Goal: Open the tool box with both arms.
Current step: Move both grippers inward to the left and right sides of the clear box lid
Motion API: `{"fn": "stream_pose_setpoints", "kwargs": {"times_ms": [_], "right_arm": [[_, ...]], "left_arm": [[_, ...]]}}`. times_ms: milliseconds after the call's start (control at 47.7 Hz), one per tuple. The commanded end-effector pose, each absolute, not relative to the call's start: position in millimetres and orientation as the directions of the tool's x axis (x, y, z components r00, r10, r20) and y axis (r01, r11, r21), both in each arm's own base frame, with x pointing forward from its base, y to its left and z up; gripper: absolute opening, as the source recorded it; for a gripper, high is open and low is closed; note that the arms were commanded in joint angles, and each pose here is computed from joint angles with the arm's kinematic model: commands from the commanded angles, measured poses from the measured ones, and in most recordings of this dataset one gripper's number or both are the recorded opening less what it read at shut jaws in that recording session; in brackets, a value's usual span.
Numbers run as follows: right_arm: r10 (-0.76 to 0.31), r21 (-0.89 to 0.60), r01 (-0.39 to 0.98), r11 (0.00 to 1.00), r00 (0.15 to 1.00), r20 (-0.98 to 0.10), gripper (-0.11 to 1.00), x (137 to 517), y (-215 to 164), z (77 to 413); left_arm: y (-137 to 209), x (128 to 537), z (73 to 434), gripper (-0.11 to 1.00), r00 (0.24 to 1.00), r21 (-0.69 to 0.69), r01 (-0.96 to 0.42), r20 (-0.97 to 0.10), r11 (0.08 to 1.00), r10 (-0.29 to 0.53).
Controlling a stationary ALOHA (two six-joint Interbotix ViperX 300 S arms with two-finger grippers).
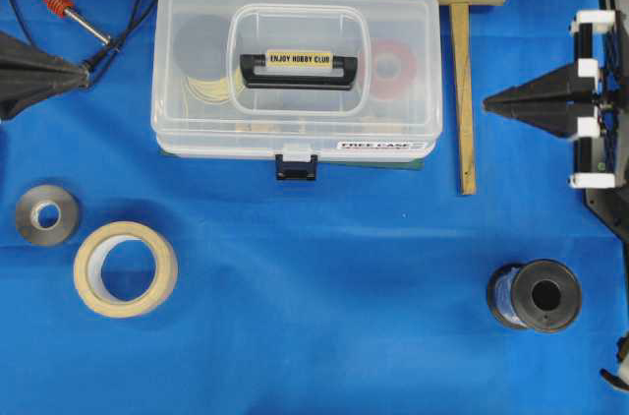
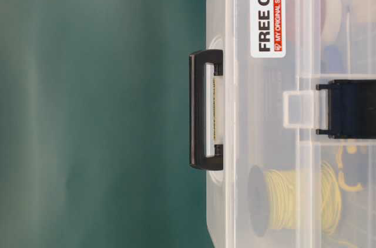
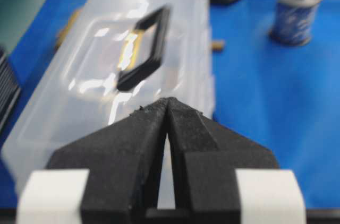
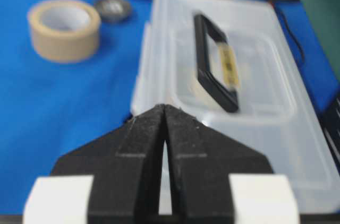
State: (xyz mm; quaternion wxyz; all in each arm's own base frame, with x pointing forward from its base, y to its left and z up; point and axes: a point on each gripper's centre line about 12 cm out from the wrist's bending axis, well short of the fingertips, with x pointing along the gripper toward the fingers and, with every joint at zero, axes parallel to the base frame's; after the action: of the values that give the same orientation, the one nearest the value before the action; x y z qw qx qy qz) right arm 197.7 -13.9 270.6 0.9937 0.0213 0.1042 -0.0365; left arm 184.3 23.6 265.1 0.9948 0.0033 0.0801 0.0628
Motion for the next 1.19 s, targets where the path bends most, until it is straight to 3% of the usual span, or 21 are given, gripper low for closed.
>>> {"fn": "stream_pose_setpoints", "kwargs": {"times_ms": [0,63,105,251,335,398,712,1173], "right_arm": [[-0.096,0.048,0.109,0.993,0.969,-0.227,0.01,199,-20,275],[-0.117,0.051,0.135,0.99,0.956,-0.268,0.03,198,-25,269],[-0.135,0.051,0.157,0.986,0.943,-0.305,0.11,198,-29,263],[-0.187,0.049,0.225,0.973,0.898,-0.398,0.55,197,-42,246],[-0.214,0.045,0.261,0.964,0.869,-0.447,0.78,198,-50,235],[-0.221,0.045,0.274,0.961,0.85,-0.478,0.86,199,-52,228],[-0.21,0.04,0.293,0.955,0.767,-0.607,0.83,216,-60,194],[-0.221,0.029,0.291,0.956,0.784,-0.581,0.82,237,-67,191]], "left_arm": [[29,184,262,0.04,0.971,0.016,-0.151,-0.185,0.988,0.151],[30,184,256,0.18,0.965,0.018,-0.157,-0.209,0.987,0.157],[30,183,251,0.3,0.961,0.016,-0.159,-0.225,0.987,0.158],[35,183,230,0.75,0.939,0.02,-0.182,-0.295,0.983,0.18],[42,184,219,0.9,0.918,0.018,-0.214,-0.338,0.977,0.208],[46,185,213,0.9,0.905,0.02,-0.235,-0.361,0.972,0.226],[52,196,195,0.9,0.881,0.019,-0.25,-0.409,0.968,0.235],[61,229,181,0.9,0.867,0.019,-0.252,-0.44,0.968,0.234]]}}
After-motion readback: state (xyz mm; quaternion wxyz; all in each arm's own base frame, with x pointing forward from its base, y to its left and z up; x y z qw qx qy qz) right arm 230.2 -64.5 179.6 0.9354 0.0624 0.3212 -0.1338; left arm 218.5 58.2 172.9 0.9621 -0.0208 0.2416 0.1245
